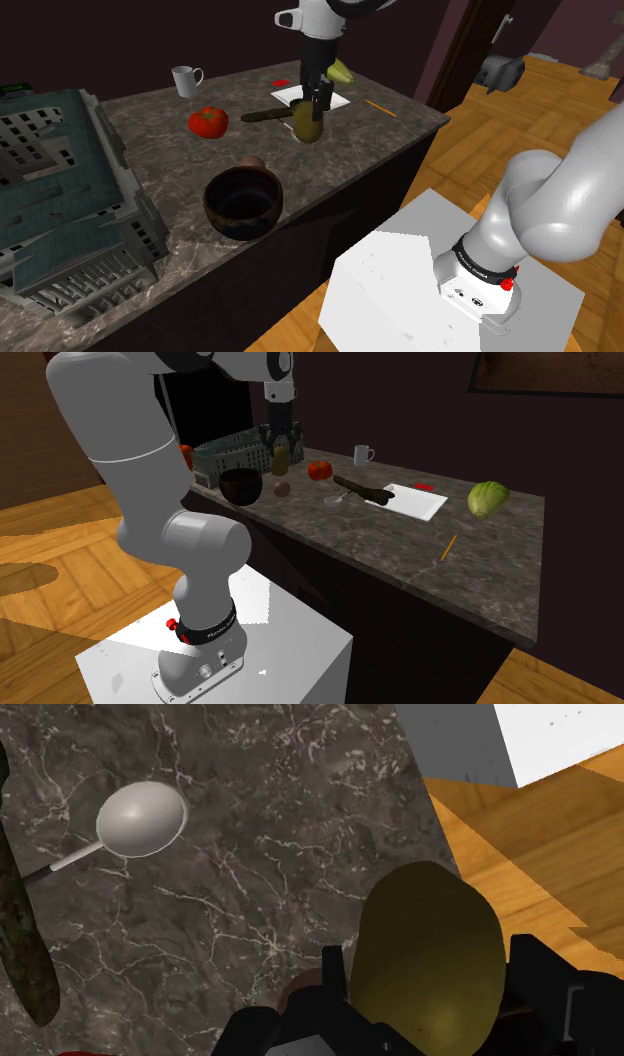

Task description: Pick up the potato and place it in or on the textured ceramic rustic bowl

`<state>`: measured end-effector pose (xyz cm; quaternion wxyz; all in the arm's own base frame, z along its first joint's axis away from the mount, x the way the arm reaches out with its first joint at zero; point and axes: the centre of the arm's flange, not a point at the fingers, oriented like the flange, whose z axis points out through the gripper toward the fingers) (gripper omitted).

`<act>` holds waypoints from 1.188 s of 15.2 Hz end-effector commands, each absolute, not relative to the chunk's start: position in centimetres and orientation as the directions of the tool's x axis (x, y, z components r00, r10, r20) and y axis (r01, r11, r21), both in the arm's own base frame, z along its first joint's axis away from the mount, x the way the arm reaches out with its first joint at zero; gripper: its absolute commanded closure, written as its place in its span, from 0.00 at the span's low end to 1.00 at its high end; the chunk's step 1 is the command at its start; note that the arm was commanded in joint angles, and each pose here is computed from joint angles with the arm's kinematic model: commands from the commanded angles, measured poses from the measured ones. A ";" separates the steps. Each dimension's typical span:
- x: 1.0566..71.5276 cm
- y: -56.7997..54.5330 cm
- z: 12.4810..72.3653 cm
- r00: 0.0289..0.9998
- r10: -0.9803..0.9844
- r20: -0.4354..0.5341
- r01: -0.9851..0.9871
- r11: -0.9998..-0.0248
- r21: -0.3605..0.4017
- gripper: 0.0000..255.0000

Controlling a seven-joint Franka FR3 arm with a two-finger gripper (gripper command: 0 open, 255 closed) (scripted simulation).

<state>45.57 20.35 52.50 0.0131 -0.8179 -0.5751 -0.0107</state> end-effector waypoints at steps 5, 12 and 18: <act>43.7 28.2 52.9 0.339 0.940 0.033 0.941 -0.339 -0.009 1.00; 41.6 37.2 53.1 0.339 0.940 0.033 0.941 -0.339 -0.009 1.00; 41.3 38.6 50.5 0.339 0.940 0.033 0.941 -0.339 -0.009 1.00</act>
